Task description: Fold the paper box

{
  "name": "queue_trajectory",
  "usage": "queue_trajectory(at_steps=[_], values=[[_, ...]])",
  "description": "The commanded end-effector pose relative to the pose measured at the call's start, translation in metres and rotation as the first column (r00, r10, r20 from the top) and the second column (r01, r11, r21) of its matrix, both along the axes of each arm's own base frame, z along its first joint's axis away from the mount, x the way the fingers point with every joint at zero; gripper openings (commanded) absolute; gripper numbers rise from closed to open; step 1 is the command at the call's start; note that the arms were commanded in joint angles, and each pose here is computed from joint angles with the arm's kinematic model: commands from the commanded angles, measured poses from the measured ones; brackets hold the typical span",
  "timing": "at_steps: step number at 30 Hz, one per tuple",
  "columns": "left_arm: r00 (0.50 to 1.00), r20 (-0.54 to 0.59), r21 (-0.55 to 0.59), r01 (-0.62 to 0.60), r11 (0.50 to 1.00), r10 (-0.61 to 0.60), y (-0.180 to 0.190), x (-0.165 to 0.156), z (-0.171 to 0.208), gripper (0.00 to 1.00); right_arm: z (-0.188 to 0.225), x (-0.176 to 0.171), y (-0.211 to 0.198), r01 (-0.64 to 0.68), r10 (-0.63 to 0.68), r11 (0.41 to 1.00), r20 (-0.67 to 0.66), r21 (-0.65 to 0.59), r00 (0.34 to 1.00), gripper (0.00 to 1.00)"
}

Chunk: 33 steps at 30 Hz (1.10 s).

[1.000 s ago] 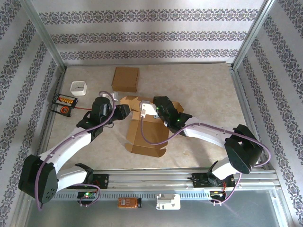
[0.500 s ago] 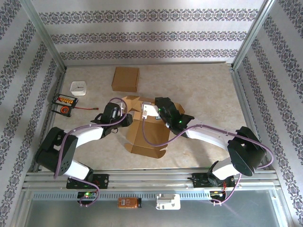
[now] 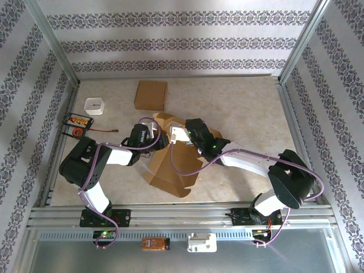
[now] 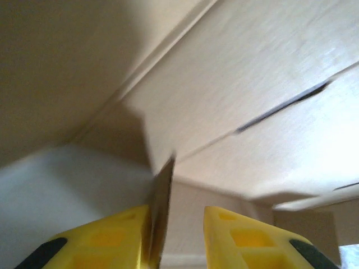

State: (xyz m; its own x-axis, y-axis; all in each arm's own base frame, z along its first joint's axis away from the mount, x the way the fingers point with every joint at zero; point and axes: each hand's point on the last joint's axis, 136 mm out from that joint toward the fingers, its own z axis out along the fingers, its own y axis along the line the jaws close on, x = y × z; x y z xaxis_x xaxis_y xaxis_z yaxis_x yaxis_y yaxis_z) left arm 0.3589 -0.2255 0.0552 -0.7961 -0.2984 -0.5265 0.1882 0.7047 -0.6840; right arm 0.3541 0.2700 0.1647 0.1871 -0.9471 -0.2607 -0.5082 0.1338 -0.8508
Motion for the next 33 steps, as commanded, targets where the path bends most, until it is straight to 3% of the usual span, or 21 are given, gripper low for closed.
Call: queue_trajectory(at_steps=[1,8,16,21,25,29,33], values=[[0.994,0.086,-0.052,0.066,0.996,-0.062,-0.019,-0.001,0.021,0.30,-0.013,-0.002,0.002,0.001,0.000,1.000,-0.032,0.012,0.999,0.17],[0.986,0.108,-0.009,0.129,0.992,-0.127,-0.028,-0.003,0.023,0.30,-0.016,-0.002,-0.001,0.009,-0.008,1.000,-0.039,0.015,0.999,0.17],[0.972,0.079,0.030,0.220,0.975,-0.221,-0.054,-0.034,0.010,0.30,-0.016,0.000,-0.005,0.025,-0.024,1.000,-0.034,0.011,0.999,0.17],[0.975,0.094,0.038,0.196,0.980,-0.199,-0.058,-0.043,-0.002,0.34,-0.013,0.003,-0.007,0.035,-0.034,0.999,-0.027,0.018,0.999,0.17],[0.967,0.205,0.030,0.151,0.988,-0.154,-0.050,-0.038,0.019,0.39,-0.011,0.003,-0.009,0.031,-0.031,1.000,-0.019,0.005,0.999,0.16],[0.952,0.258,0.149,0.128,0.981,-0.164,-0.037,-0.035,0.045,0.45,-0.010,0.002,-0.015,0.032,-0.032,0.999,-0.015,0.003,0.999,0.14],[0.931,0.350,0.268,0.008,0.964,-0.104,-0.007,-0.029,0.088,0.58,-0.012,0.002,-0.021,0.028,-0.028,1.000,-0.015,-0.014,0.999,0.13]])
